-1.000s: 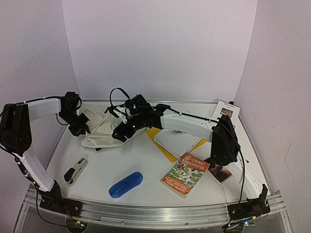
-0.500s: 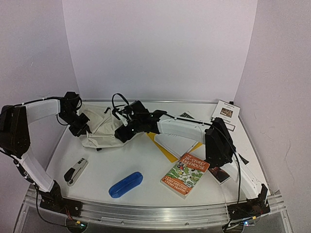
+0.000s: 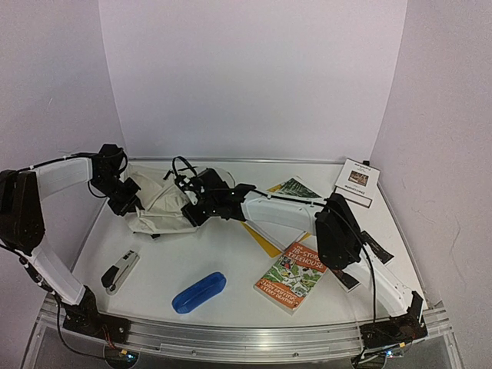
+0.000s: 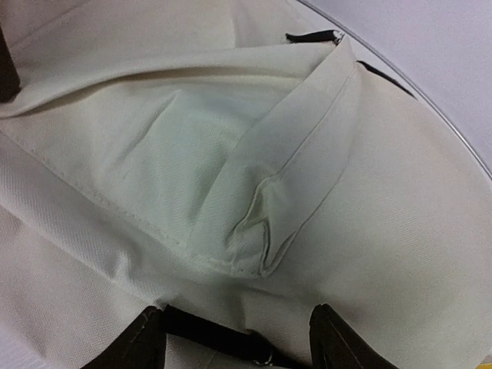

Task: Pack the student bag
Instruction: Unzip the student bag at the center of the board.

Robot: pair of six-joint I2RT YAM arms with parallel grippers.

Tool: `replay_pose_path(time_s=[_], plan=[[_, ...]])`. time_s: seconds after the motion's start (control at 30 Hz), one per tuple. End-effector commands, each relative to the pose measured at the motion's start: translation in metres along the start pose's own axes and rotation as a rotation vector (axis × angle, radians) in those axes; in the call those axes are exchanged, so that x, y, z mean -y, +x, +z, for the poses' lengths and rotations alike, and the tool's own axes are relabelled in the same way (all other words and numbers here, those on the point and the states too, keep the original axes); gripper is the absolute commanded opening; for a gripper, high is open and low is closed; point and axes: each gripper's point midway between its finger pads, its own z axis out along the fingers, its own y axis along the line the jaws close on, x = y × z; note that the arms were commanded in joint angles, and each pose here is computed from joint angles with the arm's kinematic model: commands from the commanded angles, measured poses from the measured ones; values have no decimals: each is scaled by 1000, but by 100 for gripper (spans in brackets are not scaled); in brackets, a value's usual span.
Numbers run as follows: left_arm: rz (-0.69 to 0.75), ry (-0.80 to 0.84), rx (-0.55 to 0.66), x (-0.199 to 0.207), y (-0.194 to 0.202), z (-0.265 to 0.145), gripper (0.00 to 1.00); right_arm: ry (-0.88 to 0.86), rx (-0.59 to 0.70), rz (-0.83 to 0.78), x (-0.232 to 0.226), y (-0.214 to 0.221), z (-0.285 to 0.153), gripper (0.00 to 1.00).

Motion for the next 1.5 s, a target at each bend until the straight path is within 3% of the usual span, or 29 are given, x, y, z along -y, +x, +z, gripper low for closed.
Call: replay_pose_path(time_s=[0.0,0.13,0.43,0.7,0.97,1.3,1.47], plan=[[28,24,37,5,0,-16,1,61,92,39,13,-29,-2,62],[33,17,38,4,0,-16,1,54,99,46,12,-29,0,49],[44,10,36,3,0,-16,1,41,53,29,9,-10,5,35],[39,-17,44,-3,-3,-12,1,28,38,37,19,-8,-1,0],[0,-73,38,-19,-21,-3,0,-12,51,149,64,-22,-32,0],[-29,-111,24,-41,-72,8,0,-32,60,301,137,-22,-61,0],[30,-110,17,-27,-106,19,1,-274,86,360,106,-32,-89,0]])
